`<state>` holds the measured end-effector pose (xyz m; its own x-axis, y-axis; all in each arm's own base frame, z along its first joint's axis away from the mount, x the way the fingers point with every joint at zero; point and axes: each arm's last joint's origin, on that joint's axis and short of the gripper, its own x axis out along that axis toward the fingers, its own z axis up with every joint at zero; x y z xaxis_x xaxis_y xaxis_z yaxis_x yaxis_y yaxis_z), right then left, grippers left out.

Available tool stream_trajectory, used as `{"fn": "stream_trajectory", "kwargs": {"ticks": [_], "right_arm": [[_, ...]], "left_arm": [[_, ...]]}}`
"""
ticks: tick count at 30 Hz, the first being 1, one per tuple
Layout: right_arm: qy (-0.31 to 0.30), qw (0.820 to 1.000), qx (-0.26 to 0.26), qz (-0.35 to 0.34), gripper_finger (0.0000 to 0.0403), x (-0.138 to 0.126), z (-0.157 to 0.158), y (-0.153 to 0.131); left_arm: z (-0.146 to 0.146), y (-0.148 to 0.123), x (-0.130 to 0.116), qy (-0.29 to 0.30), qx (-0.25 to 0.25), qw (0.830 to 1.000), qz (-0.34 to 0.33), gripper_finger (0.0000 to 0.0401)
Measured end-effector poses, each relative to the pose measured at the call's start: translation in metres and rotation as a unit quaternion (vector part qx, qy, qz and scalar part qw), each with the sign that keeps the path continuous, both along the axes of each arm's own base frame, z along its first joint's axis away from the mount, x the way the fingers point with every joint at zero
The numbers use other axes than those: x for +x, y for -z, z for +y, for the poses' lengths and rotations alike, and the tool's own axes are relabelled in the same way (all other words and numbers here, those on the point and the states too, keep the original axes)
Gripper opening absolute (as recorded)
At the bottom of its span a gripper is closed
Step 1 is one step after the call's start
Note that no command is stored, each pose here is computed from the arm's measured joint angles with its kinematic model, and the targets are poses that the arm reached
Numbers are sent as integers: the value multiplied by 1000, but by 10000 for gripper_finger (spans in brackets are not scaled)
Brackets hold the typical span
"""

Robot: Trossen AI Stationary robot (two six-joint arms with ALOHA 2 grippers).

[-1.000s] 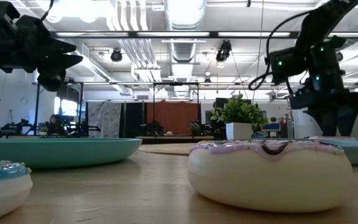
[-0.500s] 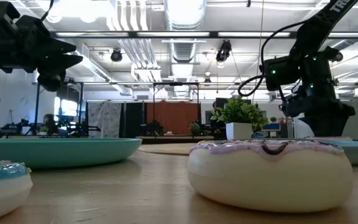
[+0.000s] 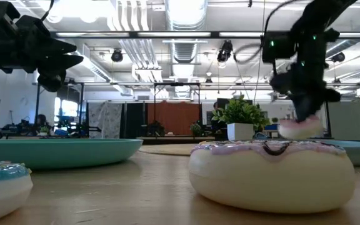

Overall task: Pick & Place donuts
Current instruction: Put the large pink donut on the light blue plate, then put the large light green donut on the light blue plate

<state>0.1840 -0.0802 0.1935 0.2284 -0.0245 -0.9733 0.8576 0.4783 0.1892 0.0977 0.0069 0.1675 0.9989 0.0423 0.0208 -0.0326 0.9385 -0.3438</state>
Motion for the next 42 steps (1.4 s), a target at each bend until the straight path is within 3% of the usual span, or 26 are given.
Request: {"fn": "stream_trajectory", "kwargs": {"ticks": [5,9,19,23,29,34,39,42], "right_arm": [[-31,998,24,-47,20,22,20,-12],[-61,995,48,-62,20,44,44,-4],[-108,992,69,-6,32,77,74,24],[-118,991,64,1,62,87,75,27],[-132,991,31,-6,142,100,75,12],[-145,988,-6,59,199,96,73,1],[-160,983,25,83,229,93,75,5],[-169,982,19,85,237,88,80,5]], "left_arm": [[0,0,0,0,0,1000,0,110],[0,0,0,0,0,1000,0,110],[0,0,0,0,0,1000,0,110],[0,0,0,0,0,1000,0,110],[0,0,0,0,0,1000,2,110],[0,1,0,0,0,1000,4,110],[0,1,1,0,0,1000,6,110],[0,1,1,0,0,1000,6,110]]}}
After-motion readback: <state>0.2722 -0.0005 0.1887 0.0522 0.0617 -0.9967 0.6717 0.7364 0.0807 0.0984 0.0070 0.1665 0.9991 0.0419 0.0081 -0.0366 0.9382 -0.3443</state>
